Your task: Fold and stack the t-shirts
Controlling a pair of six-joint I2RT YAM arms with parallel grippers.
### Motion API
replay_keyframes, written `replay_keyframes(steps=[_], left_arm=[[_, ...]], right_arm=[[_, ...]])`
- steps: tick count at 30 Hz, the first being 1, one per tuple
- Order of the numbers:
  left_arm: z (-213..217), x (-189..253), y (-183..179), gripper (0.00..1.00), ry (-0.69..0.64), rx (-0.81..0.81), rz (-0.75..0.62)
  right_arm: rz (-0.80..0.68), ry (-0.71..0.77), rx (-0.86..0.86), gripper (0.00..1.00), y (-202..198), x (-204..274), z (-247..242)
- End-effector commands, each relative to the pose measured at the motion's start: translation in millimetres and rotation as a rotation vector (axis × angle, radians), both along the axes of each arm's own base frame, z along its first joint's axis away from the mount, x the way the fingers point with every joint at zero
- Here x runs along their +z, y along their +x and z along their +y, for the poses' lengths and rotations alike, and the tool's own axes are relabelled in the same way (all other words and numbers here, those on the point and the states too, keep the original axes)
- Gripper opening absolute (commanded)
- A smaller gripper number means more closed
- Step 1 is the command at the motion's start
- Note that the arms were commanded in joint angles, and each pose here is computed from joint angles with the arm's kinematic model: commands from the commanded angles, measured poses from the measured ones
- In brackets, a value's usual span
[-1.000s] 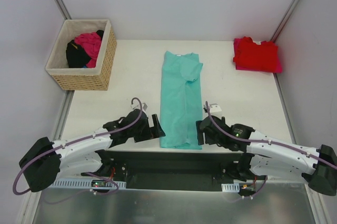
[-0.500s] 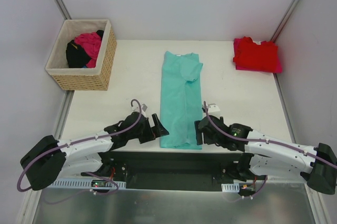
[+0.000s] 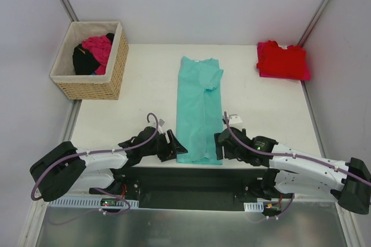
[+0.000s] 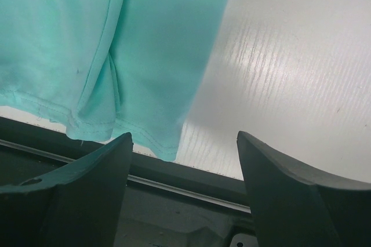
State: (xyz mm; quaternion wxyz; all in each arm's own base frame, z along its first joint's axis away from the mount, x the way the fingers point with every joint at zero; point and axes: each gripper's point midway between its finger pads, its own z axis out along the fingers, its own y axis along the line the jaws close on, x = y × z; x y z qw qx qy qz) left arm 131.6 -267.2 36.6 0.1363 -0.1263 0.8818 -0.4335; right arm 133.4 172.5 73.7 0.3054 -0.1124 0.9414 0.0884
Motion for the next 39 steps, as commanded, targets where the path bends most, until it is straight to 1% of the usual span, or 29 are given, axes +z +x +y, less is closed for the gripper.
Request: replay_keyframes(steps=[1,2,3,4,6,10,14,15,16,19,25,29,31,39], left_arm=[[29,-37,-23,0.51,0.135,0.004,0.105],[29,-37,-23,0.35,0.136,0.003,0.106],[30,-38,-23,0.30,0.139,0.005,0.110],[29,-38,-24,0.22,0.140,0.001,0.113],[27,-38,-23,0.20,0.141,-0.005,0.115],[24,-42,-21,0.21,0.150,-0.010,0.118],[16,-39,-13,0.18,0.149,-0.031,0.099],[15,-42,-14,0.15,0.156,-0.043,0.109],[15,-43,-13,0.00,0.164,-0.049,0.113],[6,-43,-11,0.00,0.151,-0.072,0.120],[9,-38,-9,0.00,0.151,-0.064,0.096],[19,-38,-11,0.00,0.183,-0.042,0.094],[20,-35,-11,0.00,0.177,-0.036,0.085],[23,-36,-12,0.00,0.175,-0.024,0.084]], right_arm=[[-0.003,0.023,0.004,0.76,2,10,8],[-0.002,0.022,0.003,0.76,2,9,8],[0.001,0.022,0.006,0.76,2,9,9],[0.002,0.021,0.008,0.76,2,9,9],[0.003,0.027,0.010,0.75,1,10,10],[0.002,0.031,0.007,0.76,1,11,8],[0.008,0.032,-0.004,0.76,-2,8,4],[0.011,0.031,-0.006,0.75,-2,8,3],[0.012,0.030,-0.008,0.76,-3,8,2],[0.007,0.027,-0.017,0.76,-3,7,-2],[0.029,0.038,-0.030,0.73,-7,-2,-2],[0.059,0.112,-0.062,0.73,-13,-12,3],[0.072,0.163,-0.088,0.73,-16,-18,5],[0.099,0.189,-0.126,0.72,-20,-34,4]])
